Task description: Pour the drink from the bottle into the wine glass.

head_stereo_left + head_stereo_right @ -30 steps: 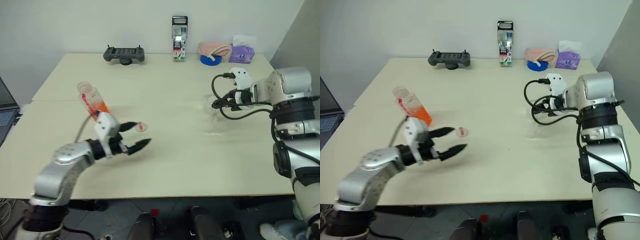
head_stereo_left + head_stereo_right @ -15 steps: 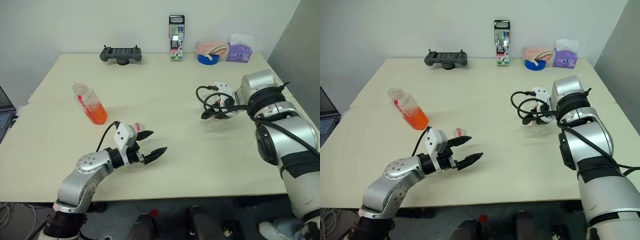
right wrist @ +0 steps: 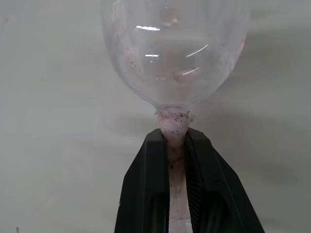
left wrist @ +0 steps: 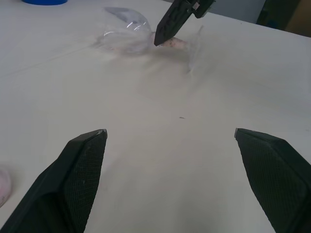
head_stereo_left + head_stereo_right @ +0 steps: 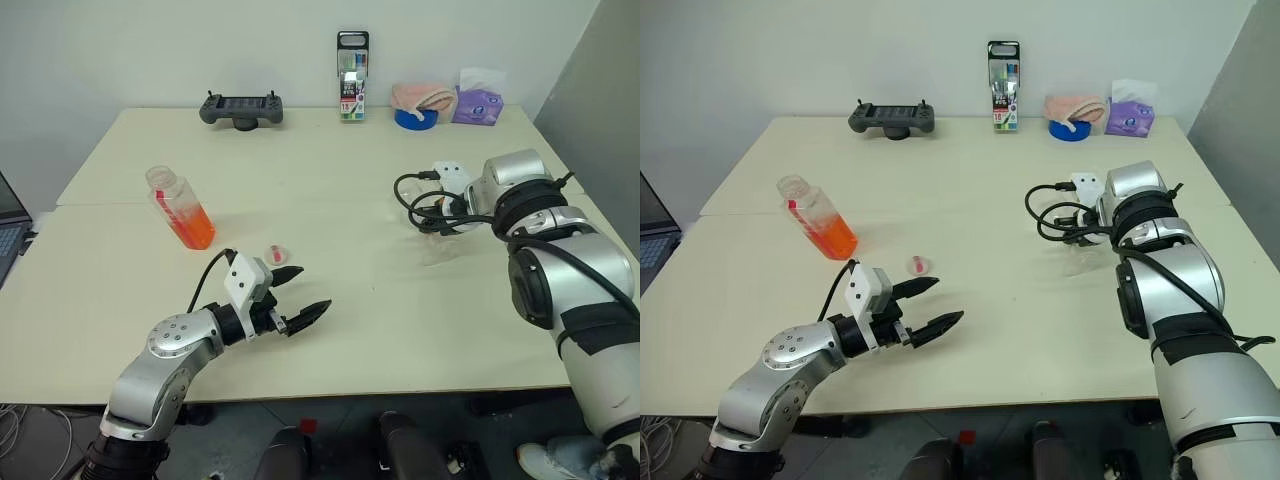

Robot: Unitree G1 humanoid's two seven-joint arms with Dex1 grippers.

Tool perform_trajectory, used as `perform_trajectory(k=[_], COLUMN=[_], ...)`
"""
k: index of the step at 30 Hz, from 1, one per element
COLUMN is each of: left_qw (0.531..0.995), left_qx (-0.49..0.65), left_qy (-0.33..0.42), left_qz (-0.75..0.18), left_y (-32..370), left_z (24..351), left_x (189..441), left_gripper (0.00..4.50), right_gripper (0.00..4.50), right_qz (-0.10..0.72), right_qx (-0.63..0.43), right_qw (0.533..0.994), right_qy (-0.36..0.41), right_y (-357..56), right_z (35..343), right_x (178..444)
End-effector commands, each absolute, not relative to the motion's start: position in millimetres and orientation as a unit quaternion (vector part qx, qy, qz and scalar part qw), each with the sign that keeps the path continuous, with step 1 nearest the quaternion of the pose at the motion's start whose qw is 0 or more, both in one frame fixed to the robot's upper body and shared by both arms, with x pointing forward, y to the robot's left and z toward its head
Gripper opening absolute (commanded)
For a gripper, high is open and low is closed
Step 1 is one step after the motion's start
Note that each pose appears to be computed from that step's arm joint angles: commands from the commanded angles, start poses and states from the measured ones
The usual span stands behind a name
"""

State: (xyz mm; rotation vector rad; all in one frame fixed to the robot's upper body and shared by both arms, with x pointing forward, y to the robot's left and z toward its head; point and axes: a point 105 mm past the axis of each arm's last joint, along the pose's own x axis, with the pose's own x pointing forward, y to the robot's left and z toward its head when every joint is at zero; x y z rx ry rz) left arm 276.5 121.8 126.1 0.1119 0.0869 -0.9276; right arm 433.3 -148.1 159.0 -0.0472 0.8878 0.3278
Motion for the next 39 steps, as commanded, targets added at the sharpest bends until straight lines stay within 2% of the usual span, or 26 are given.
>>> perform_trajectory(k=[1,3,5,8,11,14,16,30,39], left_qw=[0.892,0.898,0.906,0.919,0.927,0.931,0.934,0.932,0.929], left_qx=[0.061,0.057,0.057,0.047,0.043,0.048,0.052,0.055,0.059], left_qy=[0.022,0.031,0.043,0.044,0.041,0.045,0.05,0.054,0.061], left_qz=[-0.448,-0.436,-0.417,-0.388,-0.369,-0.359,-0.349,-0.355,-0.361], left_y=[126,137,151,173,192,205,213,205,202], left_z=[137,136,133,140,153,163,165,165,163], left_x=[274,271,267,261,257,255,255,271,277], left_gripper=[4.5,4.5,4.5,4.5,4.5,4.5,4.5,4.5,4.5], right_gripper=[0.15,0.15,0.15,0.15,0.15,0.15,0.15,0.15,0.15], right_qz=[0.224,0.274,0.297,0.302,0.29,0.283,0.277,0.312,0.308], right_qx=[-0.053,-0.048,-0.042,-0.041,0.009,0.04,0.019,0.015,-0.039], right_qw=[0.925,0.938,0.947,0.952,0.957,0.957,0.958,0.95,0.95], right_qy=[0.302,0.205,0.114,0.033,0.003,-0.049,-0.071,-0.004,0.04], right_y=[-116,-85,-64,-43,-32,-27,-21,14,-26], right_z=[218,249,264,255,236,230,219,146,110], right_x=[452,454,450,440,433,426,421,385,379])
